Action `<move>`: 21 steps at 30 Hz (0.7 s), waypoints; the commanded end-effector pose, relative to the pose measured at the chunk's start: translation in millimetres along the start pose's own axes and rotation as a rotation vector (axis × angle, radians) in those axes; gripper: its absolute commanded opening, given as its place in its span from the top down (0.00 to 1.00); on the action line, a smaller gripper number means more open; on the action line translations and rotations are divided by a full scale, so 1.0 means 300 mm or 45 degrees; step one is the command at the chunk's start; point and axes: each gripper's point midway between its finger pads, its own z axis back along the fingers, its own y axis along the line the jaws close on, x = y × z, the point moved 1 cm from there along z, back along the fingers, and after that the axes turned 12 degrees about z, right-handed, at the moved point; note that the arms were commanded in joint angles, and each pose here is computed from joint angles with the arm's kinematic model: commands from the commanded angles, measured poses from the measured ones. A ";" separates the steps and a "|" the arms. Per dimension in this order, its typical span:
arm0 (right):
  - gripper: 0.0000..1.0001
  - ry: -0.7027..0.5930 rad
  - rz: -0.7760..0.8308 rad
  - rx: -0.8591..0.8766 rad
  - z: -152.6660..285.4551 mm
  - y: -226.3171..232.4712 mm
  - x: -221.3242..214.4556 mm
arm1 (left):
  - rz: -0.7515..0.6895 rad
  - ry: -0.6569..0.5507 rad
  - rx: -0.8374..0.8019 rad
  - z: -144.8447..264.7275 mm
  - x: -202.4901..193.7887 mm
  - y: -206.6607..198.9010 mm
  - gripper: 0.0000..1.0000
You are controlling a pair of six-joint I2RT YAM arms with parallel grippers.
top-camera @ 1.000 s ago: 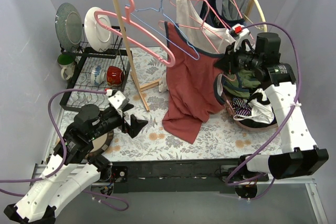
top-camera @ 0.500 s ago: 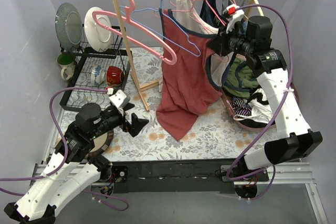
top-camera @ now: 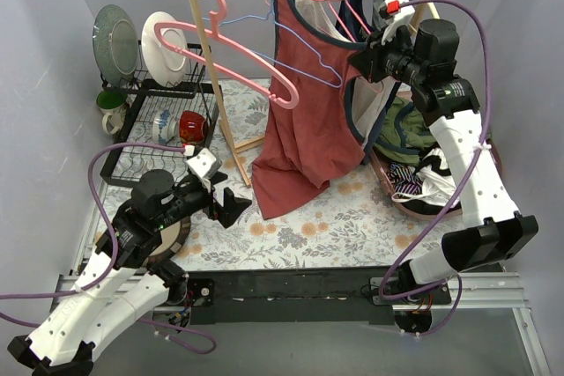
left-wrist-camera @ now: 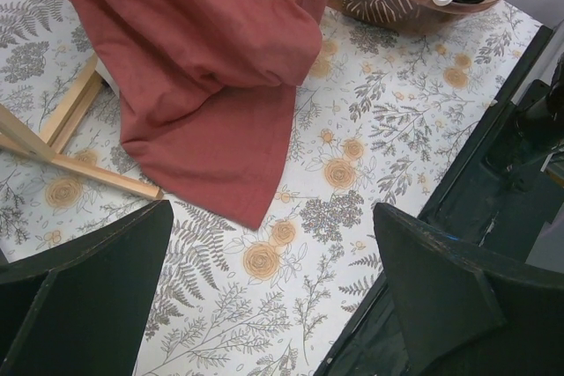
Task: Place the tank top on the hanger
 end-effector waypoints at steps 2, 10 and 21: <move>0.99 -0.206 0.052 -0.091 0.001 -0.054 0.167 | -0.028 -0.050 -0.008 0.014 0.040 -0.011 0.02; 0.99 -0.132 0.035 -0.104 -0.080 -0.085 0.080 | -0.027 -0.051 -0.011 0.014 0.041 -0.013 0.02; 0.99 -0.105 0.098 -0.194 -0.031 -0.133 0.041 | -0.013 -0.049 -0.019 0.021 0.029 -0.016 0.02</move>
